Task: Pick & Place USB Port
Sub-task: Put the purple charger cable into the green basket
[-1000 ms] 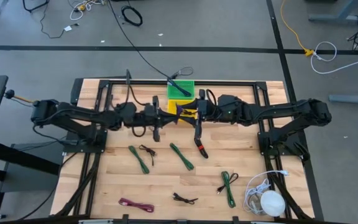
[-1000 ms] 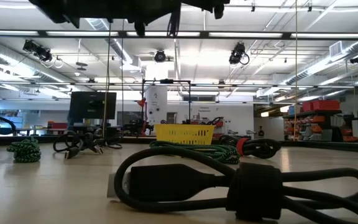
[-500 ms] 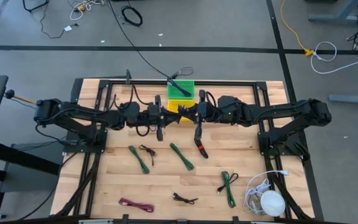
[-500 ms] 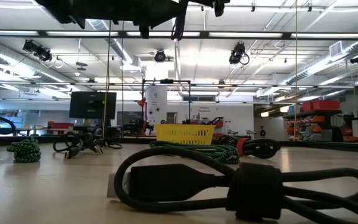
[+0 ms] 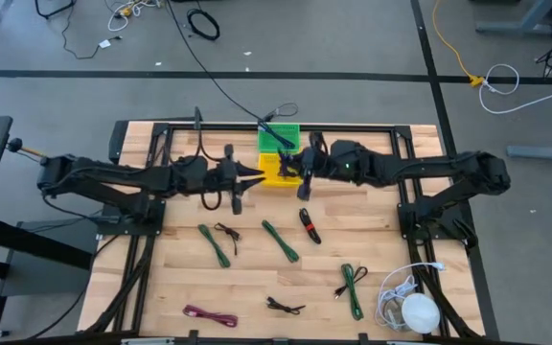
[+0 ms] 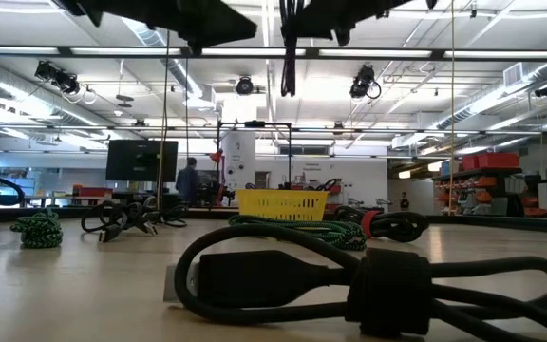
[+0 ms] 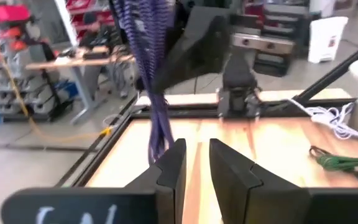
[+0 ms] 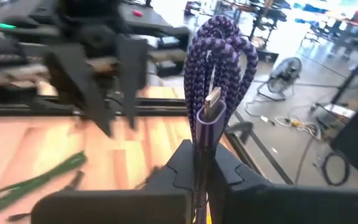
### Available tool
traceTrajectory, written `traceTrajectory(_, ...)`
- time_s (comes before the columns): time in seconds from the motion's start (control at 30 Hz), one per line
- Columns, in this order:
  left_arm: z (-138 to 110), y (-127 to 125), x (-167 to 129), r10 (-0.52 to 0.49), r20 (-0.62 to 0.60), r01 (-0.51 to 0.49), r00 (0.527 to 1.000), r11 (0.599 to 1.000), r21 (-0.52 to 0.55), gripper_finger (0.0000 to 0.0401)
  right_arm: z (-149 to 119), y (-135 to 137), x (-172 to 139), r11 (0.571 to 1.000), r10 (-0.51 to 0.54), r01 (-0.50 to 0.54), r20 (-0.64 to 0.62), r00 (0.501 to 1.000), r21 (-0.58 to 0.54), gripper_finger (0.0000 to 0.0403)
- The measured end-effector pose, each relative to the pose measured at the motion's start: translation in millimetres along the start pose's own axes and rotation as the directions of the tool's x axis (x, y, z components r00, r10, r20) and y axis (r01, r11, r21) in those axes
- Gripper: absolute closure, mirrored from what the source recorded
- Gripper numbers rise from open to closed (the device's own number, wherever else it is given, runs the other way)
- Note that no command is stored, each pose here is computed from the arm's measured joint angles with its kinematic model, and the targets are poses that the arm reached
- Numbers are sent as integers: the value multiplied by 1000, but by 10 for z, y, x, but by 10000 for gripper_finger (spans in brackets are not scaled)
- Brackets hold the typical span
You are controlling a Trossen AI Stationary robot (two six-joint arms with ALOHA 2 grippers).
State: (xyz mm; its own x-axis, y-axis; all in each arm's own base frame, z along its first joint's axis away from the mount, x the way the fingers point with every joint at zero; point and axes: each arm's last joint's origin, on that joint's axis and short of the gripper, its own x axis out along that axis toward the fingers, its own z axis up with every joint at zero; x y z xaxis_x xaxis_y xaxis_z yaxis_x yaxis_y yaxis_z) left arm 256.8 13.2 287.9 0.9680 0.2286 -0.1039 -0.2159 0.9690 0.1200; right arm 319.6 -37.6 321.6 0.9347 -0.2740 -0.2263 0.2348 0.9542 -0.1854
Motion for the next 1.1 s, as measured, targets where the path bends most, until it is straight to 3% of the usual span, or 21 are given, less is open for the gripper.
traceTrajectory(0.27, -107, -19, -168, -31, -186, 17, 982, 997, -74, 324, -141, -679, 75, 994, -68, 69, -20, 998, 81, 393)
traceTrajectory(0.43, -212, -77, -144, -57, -268, 34, 962, 996, -87, 324, -397, -1027, 224, 981, -152, 163, -107, 983, 105, 393)
traceTrajectory(0.63, -264, -129, -91, -84, -287, 61, 954, 994, -88, 324, -693, -1179, 457, 980, -127, 152, -184, 975, 129, 393)
traceTrajectory(0.73, -277, -132, -78, -84, -292, 60, 953, 994, -90, 323, -769, -1209, 605, 986, -112, 138, -249, 962, 89, 393)
traceTrajectory(1.1, -360, -160, -20, -87, -334, 55, 939, 993, -103, 323, -728, -1339, 1052, 992, -122, 118, -394, 911, -35, 393)
